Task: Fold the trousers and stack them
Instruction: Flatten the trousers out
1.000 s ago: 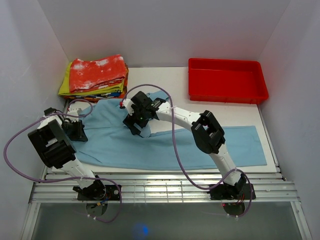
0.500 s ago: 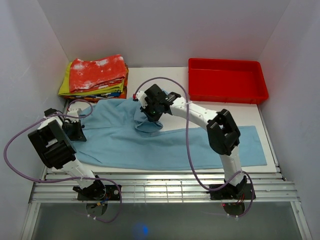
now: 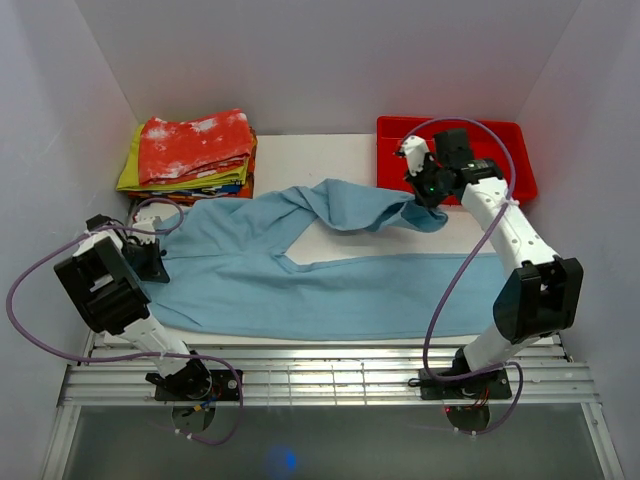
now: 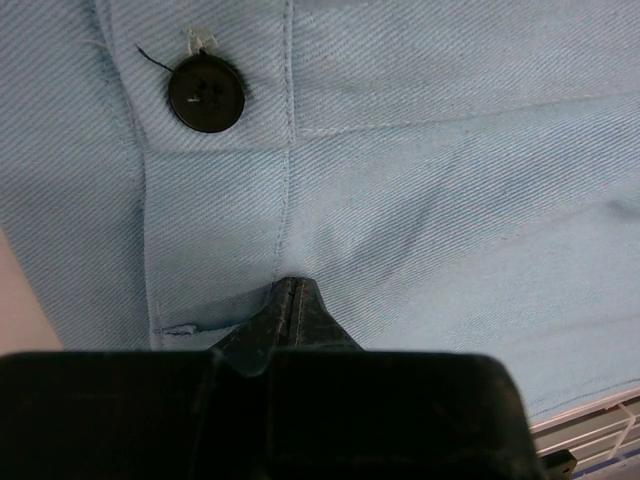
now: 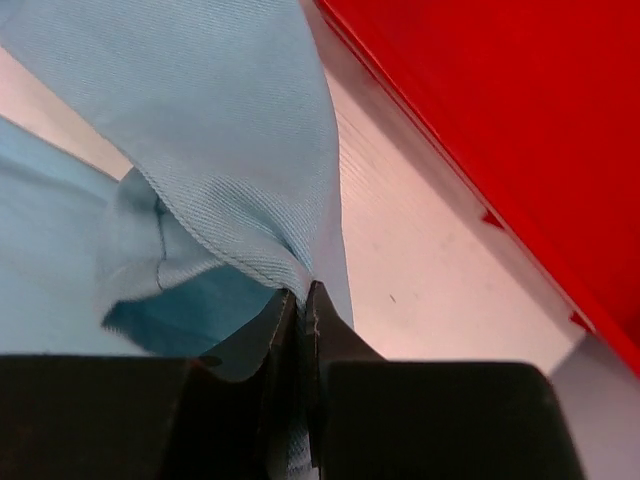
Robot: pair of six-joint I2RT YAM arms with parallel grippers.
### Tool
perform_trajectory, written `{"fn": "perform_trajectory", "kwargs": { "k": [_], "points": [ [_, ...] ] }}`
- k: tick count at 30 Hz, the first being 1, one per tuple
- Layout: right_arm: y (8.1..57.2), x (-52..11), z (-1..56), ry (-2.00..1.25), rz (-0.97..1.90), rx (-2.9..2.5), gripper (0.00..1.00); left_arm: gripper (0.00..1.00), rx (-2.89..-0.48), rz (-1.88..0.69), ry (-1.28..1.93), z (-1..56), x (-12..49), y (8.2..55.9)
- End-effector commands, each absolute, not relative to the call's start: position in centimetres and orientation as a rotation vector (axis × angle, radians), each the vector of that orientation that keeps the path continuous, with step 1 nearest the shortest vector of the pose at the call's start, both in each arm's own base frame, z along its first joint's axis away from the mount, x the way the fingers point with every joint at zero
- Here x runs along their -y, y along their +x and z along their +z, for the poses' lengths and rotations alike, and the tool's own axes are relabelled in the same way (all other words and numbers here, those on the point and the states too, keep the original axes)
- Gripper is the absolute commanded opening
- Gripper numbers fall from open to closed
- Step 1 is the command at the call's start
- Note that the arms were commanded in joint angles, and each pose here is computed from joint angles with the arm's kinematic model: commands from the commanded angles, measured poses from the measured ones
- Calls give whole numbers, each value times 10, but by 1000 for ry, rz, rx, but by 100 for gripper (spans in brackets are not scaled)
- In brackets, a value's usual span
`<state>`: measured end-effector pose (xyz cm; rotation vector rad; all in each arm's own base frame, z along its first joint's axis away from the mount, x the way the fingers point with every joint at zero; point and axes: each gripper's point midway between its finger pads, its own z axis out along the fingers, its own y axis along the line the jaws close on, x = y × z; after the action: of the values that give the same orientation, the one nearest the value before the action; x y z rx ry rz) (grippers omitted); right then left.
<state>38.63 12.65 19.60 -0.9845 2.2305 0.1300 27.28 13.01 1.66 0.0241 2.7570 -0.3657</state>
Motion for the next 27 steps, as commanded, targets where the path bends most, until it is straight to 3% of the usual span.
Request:
{"fn": "perform_trajectory", "kwargs": {
  "k": [1, 10, 18, 21, 23, 25, 27],
  "points": [
    [378, -50, 195, -1057, -35, -2260, 8, 0, -2879, -86, 61, -5, -185, 256],
    [366, 64, 178, -1062, -236, -2333, 8, 0, -2884, 34, 107, 2, -221, 258],
    [342, 83, 140, -1183, -253, -2322, 8, 0, -2834, -47, 257, 11, -213, 251],
    [340, 80, 131, -1186, -241, -2306, 25, 21, -2780, -145, 291, 25, -199, 257],
    [348, 81, 135, -1129, -244, -2316, 46, 39, -2742, -229, 286, 36, -186, 260],
    [356, 90, 143, -1054, -253, -2332, 69, 45, -2710, -240, 272, 46, -182, 264],
    [370, 98, 159, -949, -235, -2330, 69, 51, -2652, -260, 277, 60, -174, 269]
  ]
}}
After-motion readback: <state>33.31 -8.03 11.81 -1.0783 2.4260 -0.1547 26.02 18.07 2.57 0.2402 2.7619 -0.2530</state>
